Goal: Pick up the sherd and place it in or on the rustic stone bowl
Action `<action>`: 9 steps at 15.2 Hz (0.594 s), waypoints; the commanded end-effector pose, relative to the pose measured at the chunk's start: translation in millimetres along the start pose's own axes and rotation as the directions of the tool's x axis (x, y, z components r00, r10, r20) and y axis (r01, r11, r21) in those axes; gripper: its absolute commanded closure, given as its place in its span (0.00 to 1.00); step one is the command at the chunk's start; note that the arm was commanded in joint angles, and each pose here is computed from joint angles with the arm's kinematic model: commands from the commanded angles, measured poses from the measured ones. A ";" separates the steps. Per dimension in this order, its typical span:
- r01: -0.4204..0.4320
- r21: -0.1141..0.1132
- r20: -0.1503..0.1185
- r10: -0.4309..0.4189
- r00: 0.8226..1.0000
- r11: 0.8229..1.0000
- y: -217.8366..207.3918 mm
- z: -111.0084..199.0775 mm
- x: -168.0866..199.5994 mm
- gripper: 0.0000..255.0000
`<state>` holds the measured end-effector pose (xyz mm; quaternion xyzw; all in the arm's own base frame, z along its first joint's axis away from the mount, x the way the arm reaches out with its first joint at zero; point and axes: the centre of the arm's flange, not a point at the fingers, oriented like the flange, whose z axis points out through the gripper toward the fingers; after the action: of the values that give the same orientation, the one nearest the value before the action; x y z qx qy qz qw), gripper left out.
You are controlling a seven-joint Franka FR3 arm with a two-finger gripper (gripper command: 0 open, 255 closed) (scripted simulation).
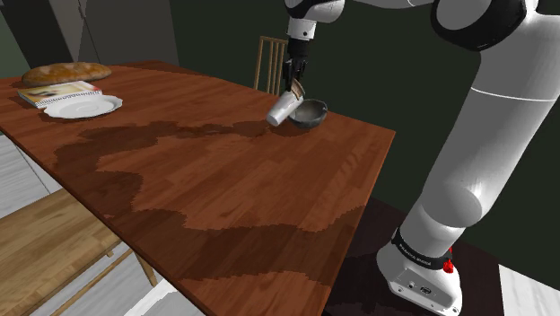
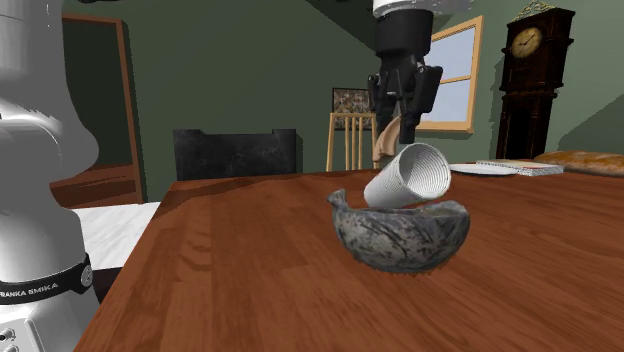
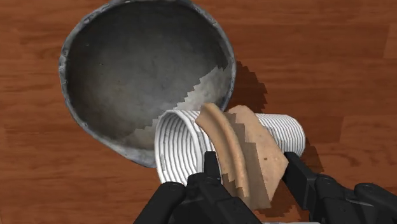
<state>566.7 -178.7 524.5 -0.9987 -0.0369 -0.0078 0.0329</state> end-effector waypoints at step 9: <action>0.001 0.000 0.000 -0.001 1.000 1.000 70.0 18.2 -45.1 1.00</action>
<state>527.0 -249.5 506.3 -0.9987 -0.0373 -0.0075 0.0330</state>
